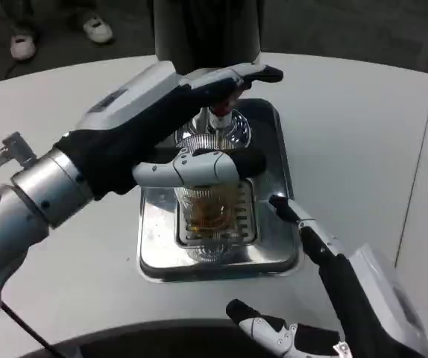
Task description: Grasp the cup under the faucet to collect the drink, then remove the cup.
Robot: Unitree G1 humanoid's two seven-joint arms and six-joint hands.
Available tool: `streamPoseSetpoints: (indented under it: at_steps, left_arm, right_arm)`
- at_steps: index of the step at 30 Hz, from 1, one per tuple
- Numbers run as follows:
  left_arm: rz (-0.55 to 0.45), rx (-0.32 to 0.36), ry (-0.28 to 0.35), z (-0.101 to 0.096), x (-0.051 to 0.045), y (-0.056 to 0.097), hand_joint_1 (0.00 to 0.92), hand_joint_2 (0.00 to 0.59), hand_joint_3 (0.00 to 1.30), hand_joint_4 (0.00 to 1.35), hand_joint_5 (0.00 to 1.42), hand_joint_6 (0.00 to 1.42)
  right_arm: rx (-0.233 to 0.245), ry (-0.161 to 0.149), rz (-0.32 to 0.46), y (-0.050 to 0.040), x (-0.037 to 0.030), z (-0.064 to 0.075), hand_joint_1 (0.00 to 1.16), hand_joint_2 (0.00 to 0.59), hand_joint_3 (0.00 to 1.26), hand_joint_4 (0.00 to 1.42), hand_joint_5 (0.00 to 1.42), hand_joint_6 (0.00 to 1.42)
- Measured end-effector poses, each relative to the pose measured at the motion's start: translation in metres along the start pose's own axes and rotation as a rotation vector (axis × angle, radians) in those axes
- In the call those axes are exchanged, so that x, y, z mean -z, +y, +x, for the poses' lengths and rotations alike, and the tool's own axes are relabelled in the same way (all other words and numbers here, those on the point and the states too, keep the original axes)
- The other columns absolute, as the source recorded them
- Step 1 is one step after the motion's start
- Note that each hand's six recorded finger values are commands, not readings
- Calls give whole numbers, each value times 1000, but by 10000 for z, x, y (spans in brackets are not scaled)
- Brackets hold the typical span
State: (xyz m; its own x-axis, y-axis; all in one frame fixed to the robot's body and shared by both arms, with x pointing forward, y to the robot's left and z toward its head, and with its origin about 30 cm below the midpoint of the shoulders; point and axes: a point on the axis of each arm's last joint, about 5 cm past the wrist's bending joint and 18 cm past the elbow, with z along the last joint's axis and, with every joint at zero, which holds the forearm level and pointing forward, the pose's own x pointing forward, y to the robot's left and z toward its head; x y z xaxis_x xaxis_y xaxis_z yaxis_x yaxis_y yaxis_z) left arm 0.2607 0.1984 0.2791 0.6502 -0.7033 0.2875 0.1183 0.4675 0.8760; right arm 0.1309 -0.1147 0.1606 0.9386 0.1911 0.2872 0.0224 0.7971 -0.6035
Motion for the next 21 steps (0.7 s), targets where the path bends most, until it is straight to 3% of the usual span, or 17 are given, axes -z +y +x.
streamPoseSetpoints:
  at_steps: [11,21]
  left_arm:
    - [2,2,-3,4,0,-5,0,52,178,91,127,26]
    - [2,0,-5,8,-1,-13,0,52,179,91,135,26]
  right_arm:
    - [58,21,67,180,82,138,756,201,85,117,91,203]
    - [79,33,107,305,144,268,755,200,74,115,86,155]
